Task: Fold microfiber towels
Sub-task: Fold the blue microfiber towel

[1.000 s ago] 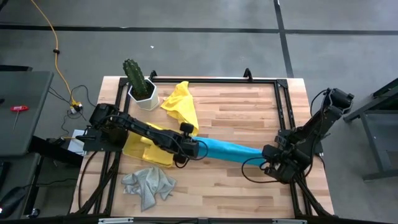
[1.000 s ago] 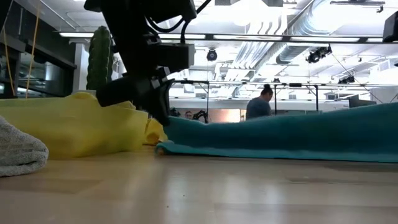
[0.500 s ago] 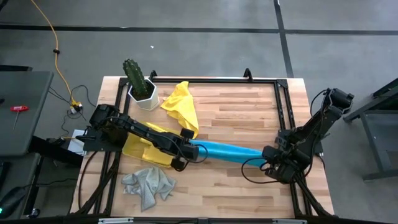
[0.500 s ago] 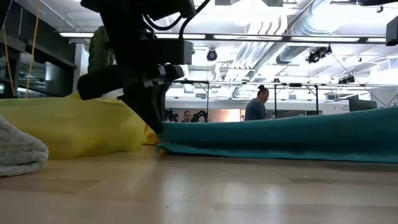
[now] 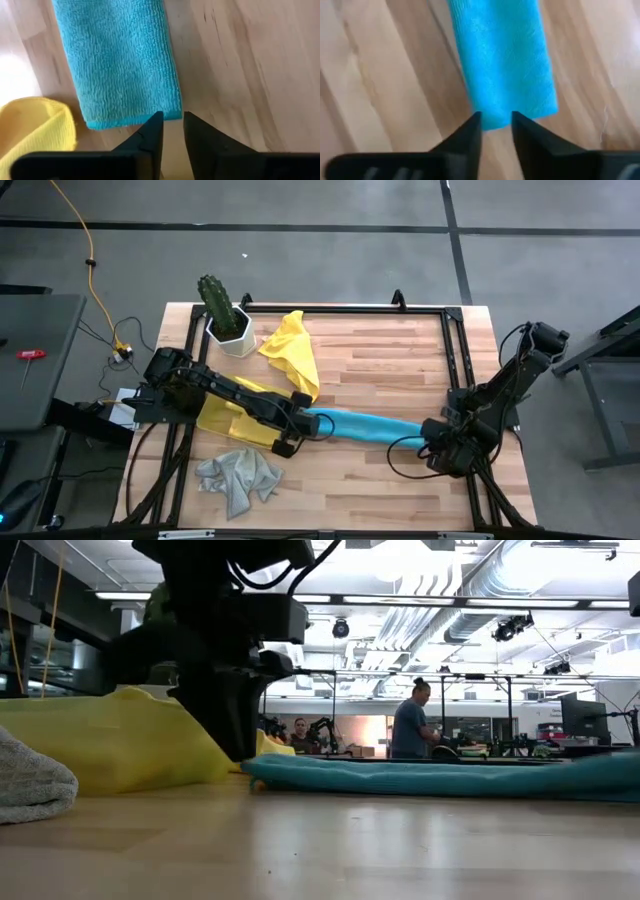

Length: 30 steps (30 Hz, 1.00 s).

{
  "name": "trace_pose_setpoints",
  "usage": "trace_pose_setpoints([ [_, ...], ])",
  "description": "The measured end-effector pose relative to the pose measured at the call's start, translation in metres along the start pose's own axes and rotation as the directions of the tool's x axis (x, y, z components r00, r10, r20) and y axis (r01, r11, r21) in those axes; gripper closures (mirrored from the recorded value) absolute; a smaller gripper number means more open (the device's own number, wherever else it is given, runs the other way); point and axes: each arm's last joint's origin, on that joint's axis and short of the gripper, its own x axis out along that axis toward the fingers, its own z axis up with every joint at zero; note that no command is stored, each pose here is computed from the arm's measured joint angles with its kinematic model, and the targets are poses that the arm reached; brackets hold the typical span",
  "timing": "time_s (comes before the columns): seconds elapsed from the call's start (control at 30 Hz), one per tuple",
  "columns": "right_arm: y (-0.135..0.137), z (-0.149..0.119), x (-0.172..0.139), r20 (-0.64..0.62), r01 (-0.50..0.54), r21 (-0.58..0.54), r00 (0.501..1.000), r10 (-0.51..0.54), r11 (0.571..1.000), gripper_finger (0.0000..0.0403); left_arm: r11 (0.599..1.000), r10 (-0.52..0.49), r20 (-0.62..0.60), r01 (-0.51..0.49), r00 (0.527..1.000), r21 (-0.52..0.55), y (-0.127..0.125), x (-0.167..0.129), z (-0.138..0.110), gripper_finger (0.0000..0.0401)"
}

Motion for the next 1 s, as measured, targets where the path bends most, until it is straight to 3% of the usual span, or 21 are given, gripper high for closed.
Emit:
trace_pose_setpoints([
  [0.13,0.003,0.006,-0.012,-0.052,-0.02,-0.016,0.998,0.019,1.0,0.0238,0.999,-0.037,-0.016,0.037,0.999,-0.008,0.003,-0.012,0.007,0.0304],
  [0.23,0.007,0.011,-0.021,-0.022,-0.056,-0.027,0.998,0.056,0.998,0.021,0.996,-0.083,0.0,0.083,0.997,-0.014,0.01,-0.025,0.017,0.0285],
  [0.4,0.009,0.01,-0.012,0.057,-0.104,0.057,0.993,0.101,0.993,0.0204,0.99,-0.098,0.187,0.114,0.977,-0.079,0.03,-0.037,0.036,0.0266],
  [0.53,0.007,0.007,0.009,0.148,-0.166,0.188,0.979,0.139,0.968,0.0204,0.976,-0.094,0.32,0.151,0.943,-0.156,0.047,-0.033,0.047,0.0261],
  [0.63,0.001,0.009,0.023,0.218,-0.177,0.269,0.969,0.119,0.947,0.0206,0.969,-0.076,0.348,0.151,0.934,-0.193,0.054,-0.032,0.048,0.0261],
  [0.8,-0.013,0.015,0.038,0.227,-0.123,0.342,0.973,0.045,0.932,0.0245,0.952,-0.063,0.391,0.173,0.918,-0.254,0.061,-0.033,0.051,0.0261],
  [1.0,-0.019,0.024,0.044,0.153,-0.109,0.259,0.986,0.07,0.96,0.0378,0.913,-0.138,0.473,0.297,0.87,-0.279,0.058,-0.037,0.058,0.0267],
])
